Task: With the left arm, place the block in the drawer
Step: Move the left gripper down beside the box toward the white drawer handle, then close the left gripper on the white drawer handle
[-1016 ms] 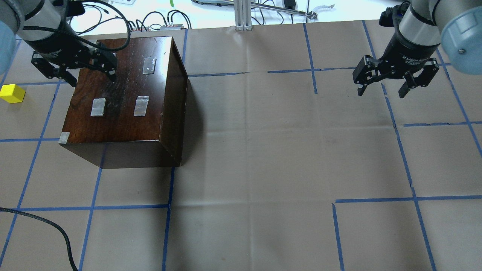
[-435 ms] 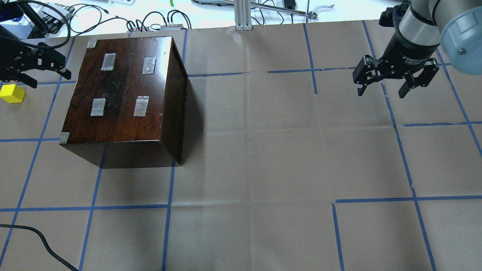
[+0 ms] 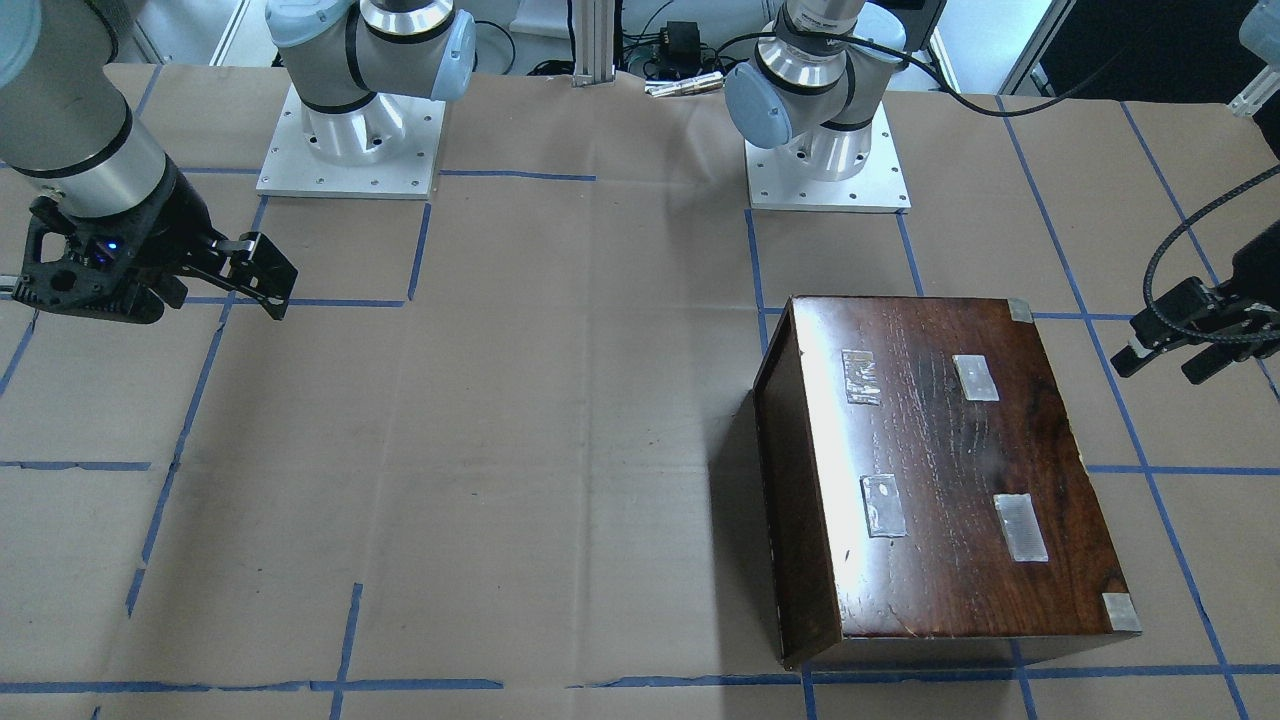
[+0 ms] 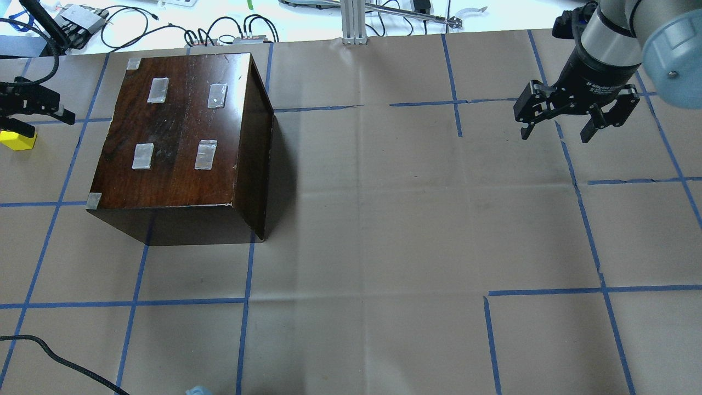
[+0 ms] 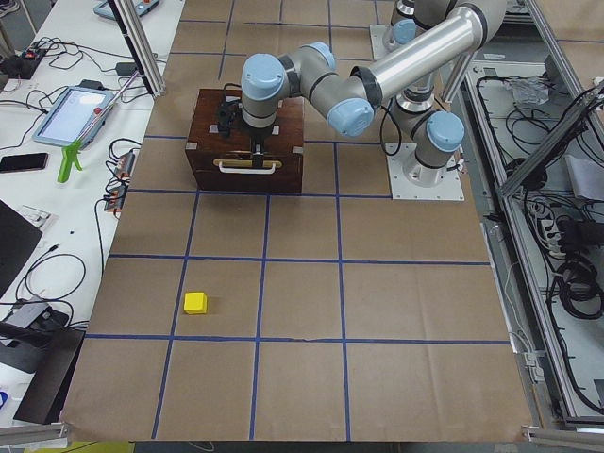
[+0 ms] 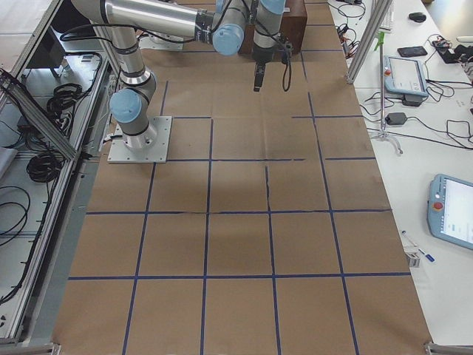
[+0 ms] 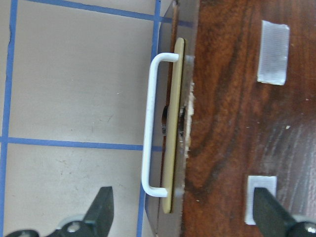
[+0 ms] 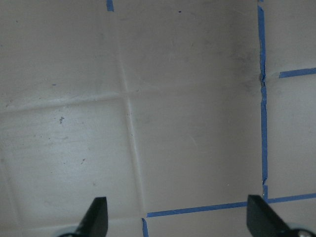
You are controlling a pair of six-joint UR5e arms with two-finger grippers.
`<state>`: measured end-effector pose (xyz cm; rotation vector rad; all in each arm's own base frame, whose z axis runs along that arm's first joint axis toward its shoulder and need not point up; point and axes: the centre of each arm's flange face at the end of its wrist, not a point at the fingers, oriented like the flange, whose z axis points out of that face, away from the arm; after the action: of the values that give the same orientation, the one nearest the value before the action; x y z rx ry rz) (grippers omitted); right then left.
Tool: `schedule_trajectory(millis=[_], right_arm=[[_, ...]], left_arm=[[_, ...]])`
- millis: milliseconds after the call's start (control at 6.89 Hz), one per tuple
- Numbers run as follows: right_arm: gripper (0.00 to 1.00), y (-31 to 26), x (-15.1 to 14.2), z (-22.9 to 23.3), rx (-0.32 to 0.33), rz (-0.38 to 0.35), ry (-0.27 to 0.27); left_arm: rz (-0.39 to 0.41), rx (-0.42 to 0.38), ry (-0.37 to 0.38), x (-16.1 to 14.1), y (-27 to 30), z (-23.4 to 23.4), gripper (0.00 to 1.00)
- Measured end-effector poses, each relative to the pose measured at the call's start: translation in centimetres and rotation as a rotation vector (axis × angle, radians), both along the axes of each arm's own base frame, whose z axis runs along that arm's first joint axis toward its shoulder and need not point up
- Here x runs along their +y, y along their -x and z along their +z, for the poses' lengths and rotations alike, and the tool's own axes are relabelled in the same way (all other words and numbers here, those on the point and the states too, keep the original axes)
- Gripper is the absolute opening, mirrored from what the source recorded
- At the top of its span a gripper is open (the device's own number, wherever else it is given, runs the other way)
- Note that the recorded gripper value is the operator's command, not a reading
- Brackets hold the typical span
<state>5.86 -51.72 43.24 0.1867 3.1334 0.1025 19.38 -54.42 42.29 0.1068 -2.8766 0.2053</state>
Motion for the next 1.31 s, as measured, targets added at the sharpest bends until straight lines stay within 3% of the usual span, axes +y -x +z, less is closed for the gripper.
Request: schedule_trajectory(millis=[1306], right_arm=[[1.00,0.0,0.0,0.0,0.000,0.001,-0.001]], left_arm=[[-0.065,0.081,-0.072,-2.3,-2.0,-8.9,0.99]])
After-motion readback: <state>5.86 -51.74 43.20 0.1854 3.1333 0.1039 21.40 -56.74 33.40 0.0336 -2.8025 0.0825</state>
